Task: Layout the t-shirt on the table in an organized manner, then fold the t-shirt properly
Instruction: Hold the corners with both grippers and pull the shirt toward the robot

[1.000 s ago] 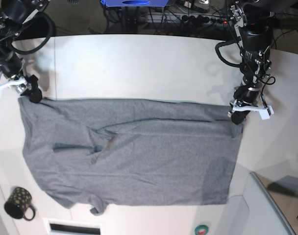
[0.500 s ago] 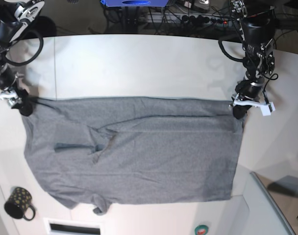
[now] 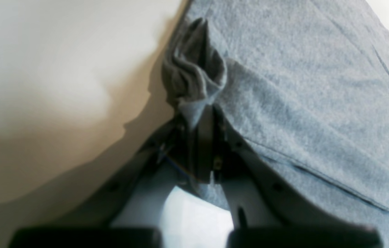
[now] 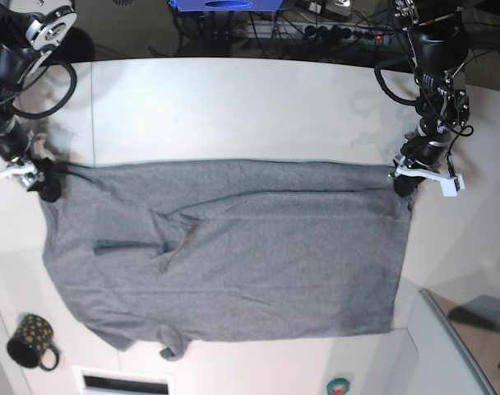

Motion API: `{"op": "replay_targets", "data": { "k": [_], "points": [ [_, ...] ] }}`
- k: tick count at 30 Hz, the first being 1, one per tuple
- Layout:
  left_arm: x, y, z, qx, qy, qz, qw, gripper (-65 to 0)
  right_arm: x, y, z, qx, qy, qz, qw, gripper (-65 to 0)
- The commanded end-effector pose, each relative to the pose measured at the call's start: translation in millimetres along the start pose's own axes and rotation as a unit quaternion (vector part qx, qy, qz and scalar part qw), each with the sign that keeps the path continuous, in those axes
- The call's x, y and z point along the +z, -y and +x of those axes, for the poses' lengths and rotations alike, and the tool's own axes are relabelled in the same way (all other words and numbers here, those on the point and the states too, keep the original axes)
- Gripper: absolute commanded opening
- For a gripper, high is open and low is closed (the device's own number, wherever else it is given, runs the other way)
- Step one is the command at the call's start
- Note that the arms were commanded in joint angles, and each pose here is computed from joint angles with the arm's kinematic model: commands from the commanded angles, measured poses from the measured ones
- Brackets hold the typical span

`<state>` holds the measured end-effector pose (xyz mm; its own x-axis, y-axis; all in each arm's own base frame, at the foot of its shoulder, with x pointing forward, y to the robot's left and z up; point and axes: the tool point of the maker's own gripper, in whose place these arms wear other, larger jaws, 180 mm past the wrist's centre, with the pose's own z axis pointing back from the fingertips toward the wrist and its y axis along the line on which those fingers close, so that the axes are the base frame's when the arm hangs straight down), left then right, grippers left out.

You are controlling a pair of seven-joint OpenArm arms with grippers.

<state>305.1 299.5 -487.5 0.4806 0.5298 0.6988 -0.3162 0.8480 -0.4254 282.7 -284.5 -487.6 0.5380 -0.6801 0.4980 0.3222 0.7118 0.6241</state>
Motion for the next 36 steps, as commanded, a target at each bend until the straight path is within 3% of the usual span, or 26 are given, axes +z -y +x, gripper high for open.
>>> {"op": "replay_targets", "data": {
  "k": [1, 4, 13, 21, 25, 29, 31, 36],
  "points": [
    [0.0, -4.0, 7.6, -0.012, -0.001, 0.006, 1.0, -65.0, 2.7, 5.1, -5.5, 0.009, -0.025, -0.009, 0.9996, -15.5],
    [0.0, -3.7, 8.1, -0.013, 0.0, 0.006, 1.0, -65.0, 4.0, 5.5, -13.6, 0.009, -0.044, -0.01, 0.9989, -15.5],
    [-0.6, -3.1, 9.0, -0.012, 0.0, 0.005, 1.0, -65.0, 3.3, 5.4, -14.7, 0.007, -0.045, -0.009, 0.9989, -17.0],
    [-1.5, -1.6, 9.5, -0.013, 0.0, 0.004, 1.0, -65.0, 2.6, 4.4, -13.7, 0.008, -0.045, -0.008, 0.9989, -43.1],
    [-0.3, -3.3, 9.8, -0.018, -0.002, 0.004, 1.0, -65.0, 2.0, 3.3, -12.0, 0.008, -0.043, -0.007, 0.999, -64.4],
    [1.6, -7.2, 12.0, -0.023, -0.002, 0.007, 1.0, -65.0, 2.0, 1.5, -8.1, 0.012, -0.044, -0.006, 0.9989, -64.4],
    [7.0, -17.7, 14.7, -0.028, -0.003, 0.016, 0.999, -65.0, 3.9, 1.6, -13.0, 0.017, -0.067, -0.007, 0.9976, -64.4],
    [14.2, -20.7, 32.8, -0.059, -0.023, 0.016, 0.998, -65.0, 20.0, -7.0, 9.7, 0.076, -0.081, -0.019, 0.9936, -64.4]
  ]
}}
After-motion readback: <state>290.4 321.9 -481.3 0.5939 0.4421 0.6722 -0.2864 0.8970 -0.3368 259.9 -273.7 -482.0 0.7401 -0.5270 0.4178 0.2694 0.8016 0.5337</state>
